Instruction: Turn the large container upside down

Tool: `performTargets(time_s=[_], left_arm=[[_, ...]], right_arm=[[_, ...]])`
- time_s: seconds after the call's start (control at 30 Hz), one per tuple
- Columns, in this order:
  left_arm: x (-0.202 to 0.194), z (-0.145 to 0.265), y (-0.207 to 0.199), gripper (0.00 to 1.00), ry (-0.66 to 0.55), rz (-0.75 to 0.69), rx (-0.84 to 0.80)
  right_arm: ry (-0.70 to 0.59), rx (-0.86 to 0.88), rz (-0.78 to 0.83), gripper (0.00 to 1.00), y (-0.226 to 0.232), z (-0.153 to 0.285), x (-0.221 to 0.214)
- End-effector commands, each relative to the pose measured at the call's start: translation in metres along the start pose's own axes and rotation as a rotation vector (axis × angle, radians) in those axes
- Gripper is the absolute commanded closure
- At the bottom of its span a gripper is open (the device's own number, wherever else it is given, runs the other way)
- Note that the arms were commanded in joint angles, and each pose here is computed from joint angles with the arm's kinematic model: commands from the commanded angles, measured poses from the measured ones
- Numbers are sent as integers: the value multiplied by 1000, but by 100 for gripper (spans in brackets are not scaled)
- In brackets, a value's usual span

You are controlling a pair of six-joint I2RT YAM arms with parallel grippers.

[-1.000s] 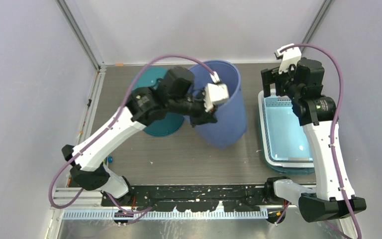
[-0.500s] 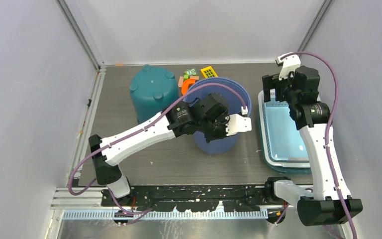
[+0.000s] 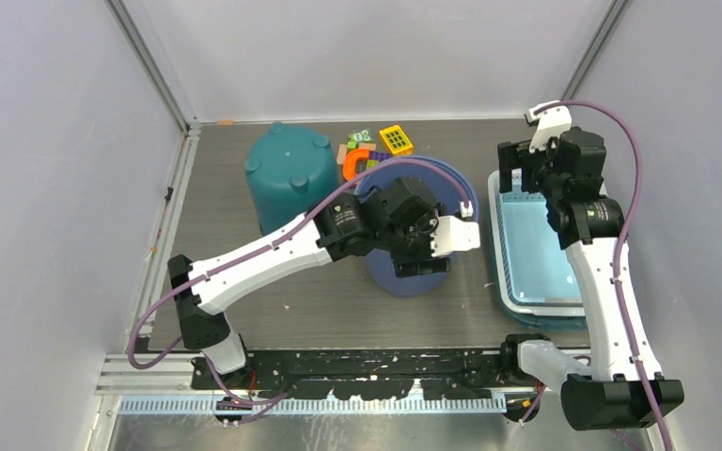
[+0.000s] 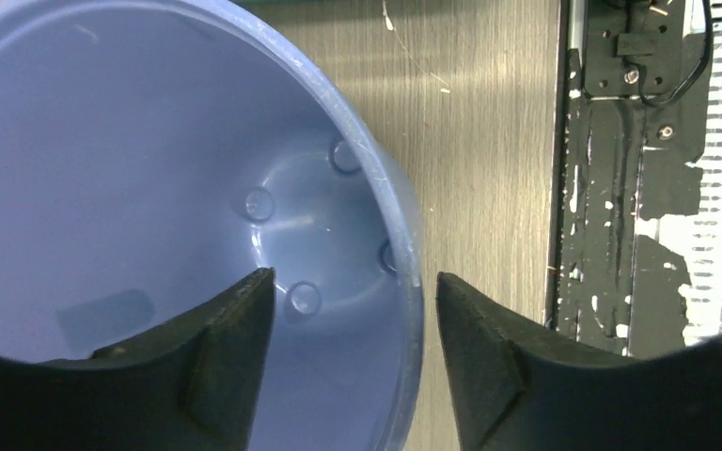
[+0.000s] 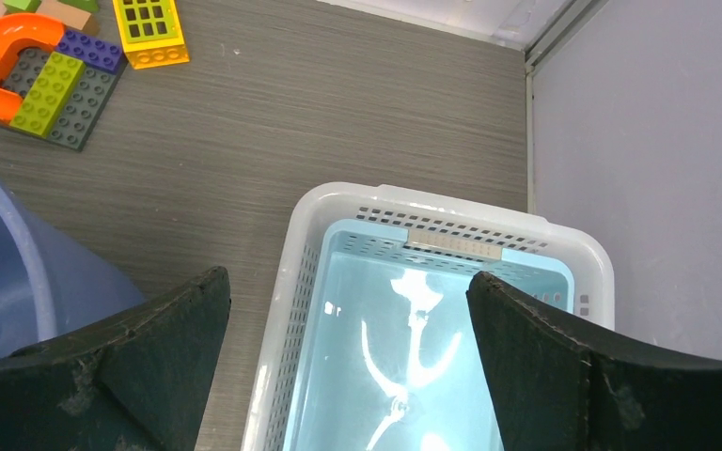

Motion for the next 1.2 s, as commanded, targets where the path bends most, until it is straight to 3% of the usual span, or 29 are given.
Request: performTargets(time_s=[0.0, 0.23, 0.33, 0.47, 0.67, 0.87, 1.17], left_arm=[[33, 38, 21, 27, -109, -24, 97], [56, 123, 64, 1, -181, -12, 336], [46, 161, 97, 0, -152, 38, 534], [-8, 196, 133, 0, -38, 134, 743], [-99, 188, 136, 0, 195, 238, 821], [-156, 172, 131, 0, 244, 364, 776], [-203, 136, 134, 0, 334, 403, 762]], right_arm=[[-66, 29, -19, 0, 4, 3, 13], [-56, 48, -25, 0, 7, 1, 9], [-47, 52, -28, 0, 8, -2, 7], [-40, 66, -34, 0, 10, -3, 5], [-23, 95, -50, 0, 15, -7, 2], [-18, 105, -56, 0, 17, -8, 0], [-10, 125, -62, 0, 21, -8, -3]])
Point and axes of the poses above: each gripper's point midway between its finger pads, its own z axis back along the fingers, its own y axis along the line the jaws close on, x = y × z, the point moved 2 cm from there along z, back along the fingers, and after that the axes turned 13 degrees about -z, right-handed, at the moved point
